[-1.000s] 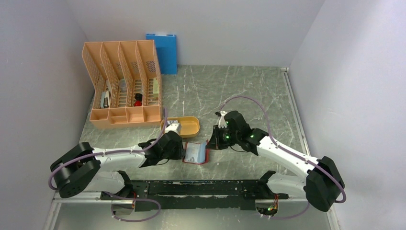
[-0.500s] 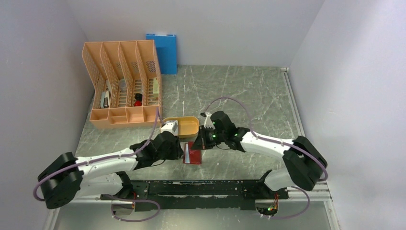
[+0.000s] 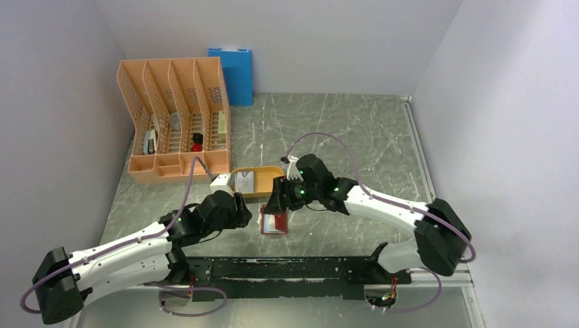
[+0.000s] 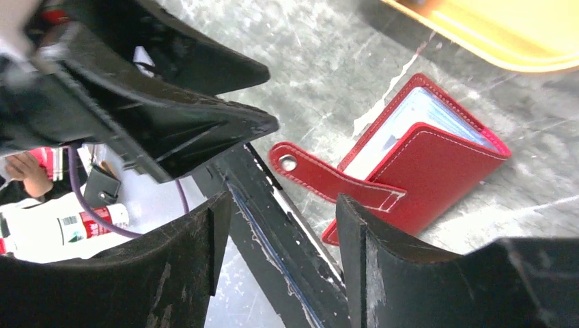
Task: Put the credit cards into the card holder
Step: Close the card holder at the center of the board, then pick up the card holder from the center of the board.
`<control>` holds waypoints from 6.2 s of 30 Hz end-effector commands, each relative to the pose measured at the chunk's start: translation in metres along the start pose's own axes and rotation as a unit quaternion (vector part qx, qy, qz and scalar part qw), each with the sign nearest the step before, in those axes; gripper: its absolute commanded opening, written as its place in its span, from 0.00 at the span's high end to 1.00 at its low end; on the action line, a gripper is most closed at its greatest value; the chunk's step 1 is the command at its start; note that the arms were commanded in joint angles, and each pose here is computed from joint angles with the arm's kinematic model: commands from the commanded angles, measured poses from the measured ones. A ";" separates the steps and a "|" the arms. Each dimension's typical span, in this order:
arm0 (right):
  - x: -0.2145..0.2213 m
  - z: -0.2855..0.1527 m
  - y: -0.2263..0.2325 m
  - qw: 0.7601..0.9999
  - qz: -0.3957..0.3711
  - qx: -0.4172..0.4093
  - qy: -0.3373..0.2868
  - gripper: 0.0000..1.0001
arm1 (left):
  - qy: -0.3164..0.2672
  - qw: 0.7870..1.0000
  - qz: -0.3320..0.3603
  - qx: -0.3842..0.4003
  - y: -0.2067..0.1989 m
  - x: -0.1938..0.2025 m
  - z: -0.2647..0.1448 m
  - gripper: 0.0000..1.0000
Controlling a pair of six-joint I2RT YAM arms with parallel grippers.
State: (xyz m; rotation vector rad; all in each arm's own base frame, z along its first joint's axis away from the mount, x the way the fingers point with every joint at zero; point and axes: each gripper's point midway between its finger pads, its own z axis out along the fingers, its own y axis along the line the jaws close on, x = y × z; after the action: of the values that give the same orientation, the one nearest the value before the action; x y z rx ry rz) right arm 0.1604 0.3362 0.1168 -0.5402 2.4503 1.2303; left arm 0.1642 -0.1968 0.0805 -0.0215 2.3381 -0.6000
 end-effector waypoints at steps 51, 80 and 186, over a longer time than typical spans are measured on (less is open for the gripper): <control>0.049 0.027 -0.078 0.990 0.017 0.138 0.032 0.65 | 0.060 0.996 0.045 -0.057 -0.002 0.028 0.067 0.46; 0.066 0.033 -0.072 0.971 0.237 0.025 -0.008 0.45 | 0.073 0.993 0.037 -0.088 0.019 0.046 0.072 0.95; -0.082 -0.133 0.139 0.808 -0.510 0.124 -0.268 0.02 | -0.262 0.945 0.055 0.187 -0.151 -0.239 -0.200 0.95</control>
State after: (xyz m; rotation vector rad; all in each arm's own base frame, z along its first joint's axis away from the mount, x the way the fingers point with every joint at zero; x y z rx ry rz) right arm 0.1808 0.3202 0.3601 -1.0009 1.1267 -0.0565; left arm 0.1974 -0.2388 0.4023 -0.0526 1.8014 -0.9987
